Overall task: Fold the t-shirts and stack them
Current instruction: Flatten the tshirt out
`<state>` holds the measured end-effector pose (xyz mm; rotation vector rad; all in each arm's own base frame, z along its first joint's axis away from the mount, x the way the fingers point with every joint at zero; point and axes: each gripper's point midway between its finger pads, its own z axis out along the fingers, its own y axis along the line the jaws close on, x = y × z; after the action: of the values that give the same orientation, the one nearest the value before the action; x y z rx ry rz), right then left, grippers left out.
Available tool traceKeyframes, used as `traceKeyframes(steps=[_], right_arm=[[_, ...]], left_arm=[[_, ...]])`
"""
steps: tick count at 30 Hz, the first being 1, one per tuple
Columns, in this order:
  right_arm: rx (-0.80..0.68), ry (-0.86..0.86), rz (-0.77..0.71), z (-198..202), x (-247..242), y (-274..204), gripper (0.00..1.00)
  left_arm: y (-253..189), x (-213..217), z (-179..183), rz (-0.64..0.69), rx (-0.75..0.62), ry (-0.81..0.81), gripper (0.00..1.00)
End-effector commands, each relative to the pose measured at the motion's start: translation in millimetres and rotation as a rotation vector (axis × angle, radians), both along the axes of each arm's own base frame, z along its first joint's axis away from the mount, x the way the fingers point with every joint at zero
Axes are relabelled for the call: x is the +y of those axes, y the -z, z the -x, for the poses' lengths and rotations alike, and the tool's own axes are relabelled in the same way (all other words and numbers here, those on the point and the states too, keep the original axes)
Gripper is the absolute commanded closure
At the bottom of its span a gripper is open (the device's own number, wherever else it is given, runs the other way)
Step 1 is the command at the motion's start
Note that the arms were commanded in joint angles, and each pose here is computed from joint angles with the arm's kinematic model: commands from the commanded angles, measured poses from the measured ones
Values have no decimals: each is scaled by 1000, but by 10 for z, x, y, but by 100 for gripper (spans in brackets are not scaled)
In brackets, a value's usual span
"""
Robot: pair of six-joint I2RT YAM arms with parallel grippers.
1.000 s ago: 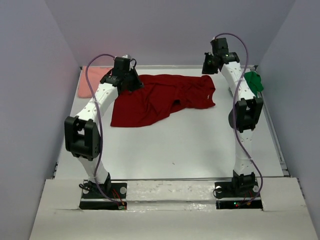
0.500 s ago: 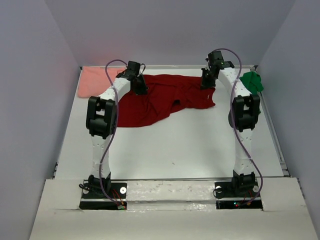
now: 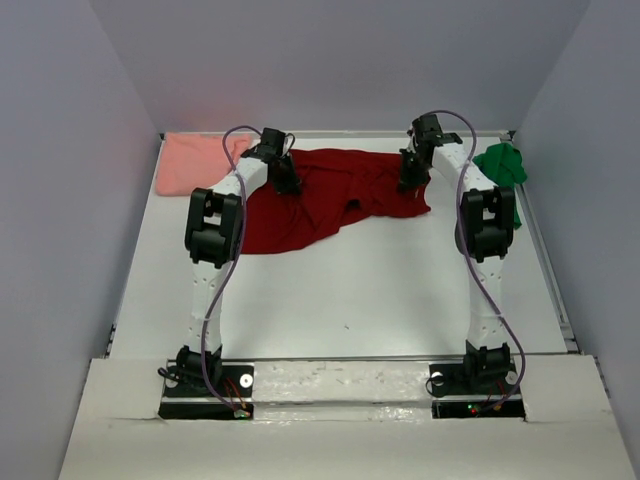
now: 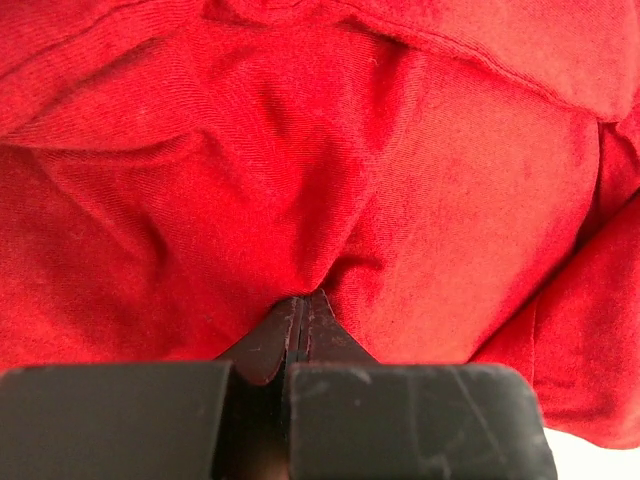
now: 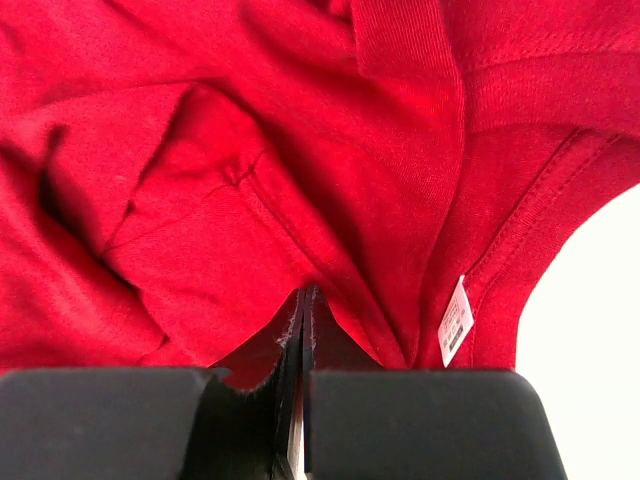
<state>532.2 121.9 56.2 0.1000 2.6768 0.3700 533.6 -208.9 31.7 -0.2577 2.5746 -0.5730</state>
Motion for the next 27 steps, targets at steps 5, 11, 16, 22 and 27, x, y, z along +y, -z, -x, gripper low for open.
traceKeyframes(steps=[5,11,16,22,27], right_arm=[[23,5,3,64,5,196,100],[100,82,59,429,-156,379,100],[137,134,94,790,-278,501,100],[177,190,69,1340,-323,536,100],[159,221,64,1728,-393,441,100]], left_arm=[[124,-43,115,6,53,29,100],[281,-17,509,-41,153,21,100],[323,-55,989,-72,241,12,100],[127,-222,1702,-50,260,21,100],[-3,-256,2293,-29,279,33,100]])
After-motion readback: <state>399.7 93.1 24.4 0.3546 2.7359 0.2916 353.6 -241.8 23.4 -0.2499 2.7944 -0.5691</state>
